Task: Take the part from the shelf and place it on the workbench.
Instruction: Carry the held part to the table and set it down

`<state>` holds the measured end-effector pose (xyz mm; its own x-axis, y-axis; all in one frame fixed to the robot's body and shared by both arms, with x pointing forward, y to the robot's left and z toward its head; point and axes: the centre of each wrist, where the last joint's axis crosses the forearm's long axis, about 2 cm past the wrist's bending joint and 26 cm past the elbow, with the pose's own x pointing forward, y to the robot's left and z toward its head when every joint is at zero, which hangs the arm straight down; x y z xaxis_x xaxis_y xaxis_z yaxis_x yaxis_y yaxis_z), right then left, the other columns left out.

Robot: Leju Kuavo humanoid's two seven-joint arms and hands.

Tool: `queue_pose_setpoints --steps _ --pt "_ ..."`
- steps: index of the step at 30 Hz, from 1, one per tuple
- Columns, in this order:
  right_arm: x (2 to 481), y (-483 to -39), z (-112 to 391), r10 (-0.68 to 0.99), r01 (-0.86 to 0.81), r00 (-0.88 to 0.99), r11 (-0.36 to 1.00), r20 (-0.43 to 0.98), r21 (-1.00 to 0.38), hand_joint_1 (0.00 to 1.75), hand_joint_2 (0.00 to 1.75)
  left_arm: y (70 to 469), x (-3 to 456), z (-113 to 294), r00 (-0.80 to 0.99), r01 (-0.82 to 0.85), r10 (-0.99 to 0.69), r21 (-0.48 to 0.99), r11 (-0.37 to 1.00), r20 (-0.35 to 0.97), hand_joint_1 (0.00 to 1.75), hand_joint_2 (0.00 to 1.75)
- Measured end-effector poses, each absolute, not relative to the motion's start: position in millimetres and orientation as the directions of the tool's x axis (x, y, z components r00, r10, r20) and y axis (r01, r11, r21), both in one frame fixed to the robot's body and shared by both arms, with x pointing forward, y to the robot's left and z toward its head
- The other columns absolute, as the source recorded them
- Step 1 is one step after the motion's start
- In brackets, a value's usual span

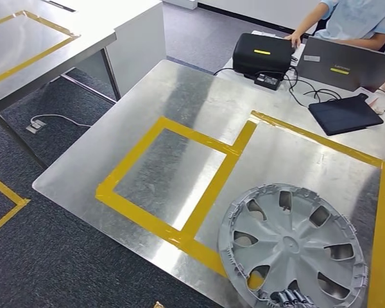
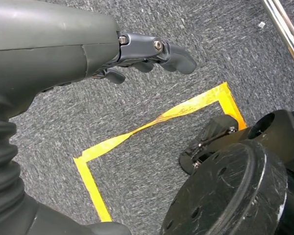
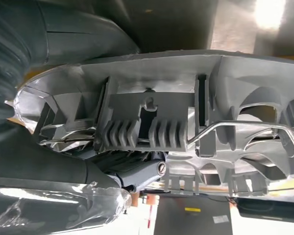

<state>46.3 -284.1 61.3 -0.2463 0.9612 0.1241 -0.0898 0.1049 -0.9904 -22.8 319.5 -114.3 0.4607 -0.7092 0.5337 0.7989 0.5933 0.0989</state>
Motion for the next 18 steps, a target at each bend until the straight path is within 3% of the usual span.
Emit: queue_pose_setpoints --steps 5,6,7,9,10,11,18 --pt "43.3 -289.1 62.9 0.963 -0.1 -0.237 0.109 0.13 -0.989 1.75 1.75 319.2 -23.2 -114.4 0.474 0.797 -0.694 0.071 0.599 0.542 0.0 1.75" --pt "43.0 -289.5 63.1 0.963 -0.101 -0.237 0.109 0.131 -0.989 1.48 1.75 319.2 -23.3 -114.4 0.475 0.797 -0.693 0.069 0.601 0.542 0.0 1.75" --pt "42.8 -289.8 63.3 0.963 -0.102 -0.237 0.109 0.13 -0.989 1.04 1.75 319.2 -23.3 -114.4 0.476 0.796 -0.693 0.068 0.601 0.542 0.0 1.75" --pt "41.8 -290.7 63.6 0.963 -0.104 -0.238 0.107 0.129 -0.989 0.17 1.75 319.2 -23.4 -114.4 0.479 0.796 -0.693 0.068 0.602 0.538 0.0 0.87" --pt "41.2 -291.2 63.8 0.963 -0.104 -0.238 0.106 0.128 -0.989 0.0 1.75 319.2 -23.4 -114.4 0.481 0.795 -0.693 0.066 0.603 0.537 0.0 0.44" --pt "40.7 -291.6 64.1 0.963 -0.104 -0.238 0.106 0.128 -0.989 0.0 1.75 319.1 -23.5 -114.4 0.483 0.794 -0.691 0.063 0.604 0.537 0.0 0.0" --pt "37.6 -291.7 68.3 0.963 -0.096 -0.227 0.123 0.142 -0.988 0.0 1.75 318.7 -23.5 -114.4 0.49 0.791 -0.685 0.056 0.609 0.539 0.0 0.0"
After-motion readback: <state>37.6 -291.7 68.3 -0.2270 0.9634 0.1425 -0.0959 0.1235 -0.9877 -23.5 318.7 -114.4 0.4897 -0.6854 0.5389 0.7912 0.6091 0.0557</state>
